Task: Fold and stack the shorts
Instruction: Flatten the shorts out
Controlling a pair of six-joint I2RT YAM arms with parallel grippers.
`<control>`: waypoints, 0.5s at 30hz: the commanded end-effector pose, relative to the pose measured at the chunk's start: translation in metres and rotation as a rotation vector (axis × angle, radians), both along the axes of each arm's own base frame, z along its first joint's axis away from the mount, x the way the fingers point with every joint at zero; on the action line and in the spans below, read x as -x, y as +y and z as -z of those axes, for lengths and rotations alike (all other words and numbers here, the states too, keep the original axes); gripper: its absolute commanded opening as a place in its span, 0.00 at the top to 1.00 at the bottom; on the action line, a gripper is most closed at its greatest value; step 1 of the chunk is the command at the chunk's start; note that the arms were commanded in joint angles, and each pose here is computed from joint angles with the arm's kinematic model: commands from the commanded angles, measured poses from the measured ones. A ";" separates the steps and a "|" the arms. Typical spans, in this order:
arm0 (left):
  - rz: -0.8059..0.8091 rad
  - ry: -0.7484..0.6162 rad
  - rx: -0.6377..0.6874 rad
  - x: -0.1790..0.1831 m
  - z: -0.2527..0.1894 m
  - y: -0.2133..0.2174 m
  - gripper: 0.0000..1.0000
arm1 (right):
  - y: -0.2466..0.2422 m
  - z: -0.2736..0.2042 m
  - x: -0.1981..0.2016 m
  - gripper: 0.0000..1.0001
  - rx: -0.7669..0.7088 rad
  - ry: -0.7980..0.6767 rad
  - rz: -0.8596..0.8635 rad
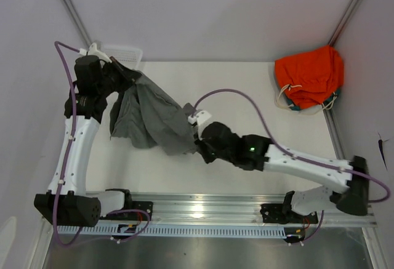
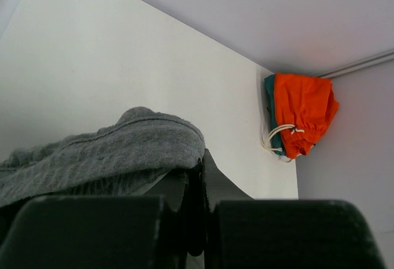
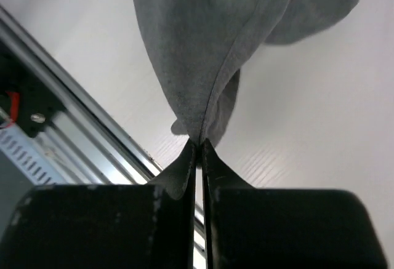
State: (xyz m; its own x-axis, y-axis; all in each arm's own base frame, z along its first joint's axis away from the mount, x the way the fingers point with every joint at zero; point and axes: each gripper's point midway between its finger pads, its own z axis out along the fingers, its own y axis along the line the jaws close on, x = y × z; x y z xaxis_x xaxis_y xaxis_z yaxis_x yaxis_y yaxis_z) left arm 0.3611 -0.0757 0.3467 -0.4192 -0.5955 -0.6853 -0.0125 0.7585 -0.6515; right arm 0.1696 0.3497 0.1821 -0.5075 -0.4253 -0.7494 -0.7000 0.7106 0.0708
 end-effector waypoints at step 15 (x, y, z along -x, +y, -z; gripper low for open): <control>0.272 -0.169 0.564 -0.122 -0.192 -0.059 0.99 | -0.203 -0.184 -0.222 1.00 -0.411 -0.219 0.466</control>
State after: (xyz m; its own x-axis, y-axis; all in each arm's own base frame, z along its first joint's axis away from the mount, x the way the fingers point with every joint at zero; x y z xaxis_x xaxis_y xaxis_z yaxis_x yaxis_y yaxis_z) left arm 0.4934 -0.1261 0.4792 -0.4989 -0.7426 -0.4469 0.1591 0.4284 -0.8895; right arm 0.3637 0.1599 0.3200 -0.4930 0.0761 -0.8667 -0.2912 0.9243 0.2468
